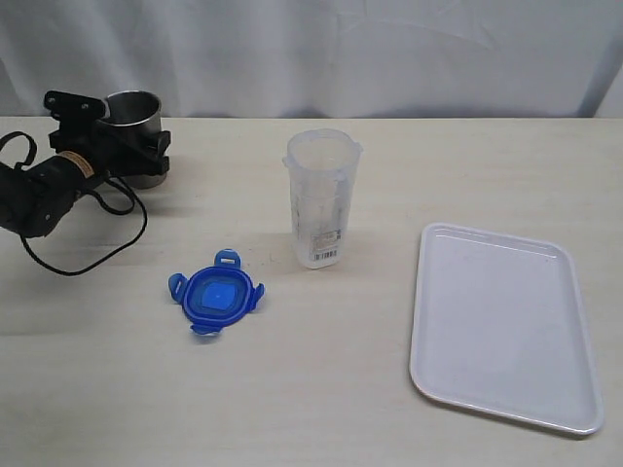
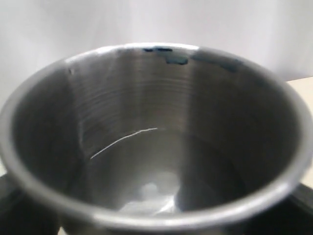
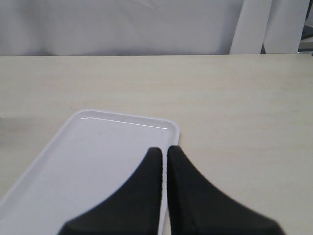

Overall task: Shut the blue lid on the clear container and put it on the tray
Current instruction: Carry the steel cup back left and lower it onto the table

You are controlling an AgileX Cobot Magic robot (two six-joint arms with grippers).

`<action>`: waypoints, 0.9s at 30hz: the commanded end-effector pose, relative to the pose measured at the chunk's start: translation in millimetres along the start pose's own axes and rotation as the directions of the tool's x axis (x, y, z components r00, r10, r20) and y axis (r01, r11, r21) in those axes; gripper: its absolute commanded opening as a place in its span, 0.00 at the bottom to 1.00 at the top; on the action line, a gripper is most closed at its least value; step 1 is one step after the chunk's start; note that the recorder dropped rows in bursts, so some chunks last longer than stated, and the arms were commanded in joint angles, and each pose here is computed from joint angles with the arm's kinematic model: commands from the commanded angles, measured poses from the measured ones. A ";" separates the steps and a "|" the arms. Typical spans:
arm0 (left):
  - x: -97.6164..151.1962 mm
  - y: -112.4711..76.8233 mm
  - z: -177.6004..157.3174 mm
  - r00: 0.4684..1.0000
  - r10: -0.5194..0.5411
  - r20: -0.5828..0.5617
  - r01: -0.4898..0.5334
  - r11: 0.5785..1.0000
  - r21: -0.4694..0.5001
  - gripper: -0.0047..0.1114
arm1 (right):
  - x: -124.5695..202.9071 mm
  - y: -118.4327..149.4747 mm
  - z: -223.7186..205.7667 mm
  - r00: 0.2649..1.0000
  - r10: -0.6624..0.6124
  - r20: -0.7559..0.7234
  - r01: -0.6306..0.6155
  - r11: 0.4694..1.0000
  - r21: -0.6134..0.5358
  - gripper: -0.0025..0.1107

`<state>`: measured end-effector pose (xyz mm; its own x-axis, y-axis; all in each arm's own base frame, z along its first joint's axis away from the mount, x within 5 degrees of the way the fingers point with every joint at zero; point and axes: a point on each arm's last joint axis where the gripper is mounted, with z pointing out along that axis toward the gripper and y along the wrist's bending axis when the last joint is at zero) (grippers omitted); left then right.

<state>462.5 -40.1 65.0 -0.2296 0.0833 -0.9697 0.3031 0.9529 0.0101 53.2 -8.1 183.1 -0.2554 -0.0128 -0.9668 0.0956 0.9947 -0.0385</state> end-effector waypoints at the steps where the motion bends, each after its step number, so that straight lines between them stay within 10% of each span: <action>1: -1.8 1.7 1.6 0.999 -0.003 0.033 0.003 1.000 -0.004 0.04 | 0.8 0.2 0.1 1.000 0.005 0.000 -0.005 1.000 -0.003 0.06; 10: -2.6 1.4 1.5 0.999 -0.004 0.043 0.004 1.000 -0.001 0.15 | 0.8 0.2 0.1 1.000 0.005 0.000 -0.005 1.000 -0.003 0.06; 17: -2.1 2.1 1.5 0.999 -0.008 0.038 0.008 1.000 -0.009 0.85 | 0.8 0.2 0.1 1.000 0.005 0.000 -0.005 1.000 -0.003 0.06; 27: 2.1 2.3 1.6 1.000 -0.003 -0.009 0.003 1.000 -0.011 0.88 | 0.8 0.2 0.1 1.000 0.005 0.000 -0.005 1.000 -0.003 0.06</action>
<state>462.4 -39.4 60.3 -0.2460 0.0847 -0.9656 0.2961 0.9551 0.0083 53.2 -8.1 183.1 -0.2554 -0.0128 -0.9668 0.0956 0.9947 -0.0385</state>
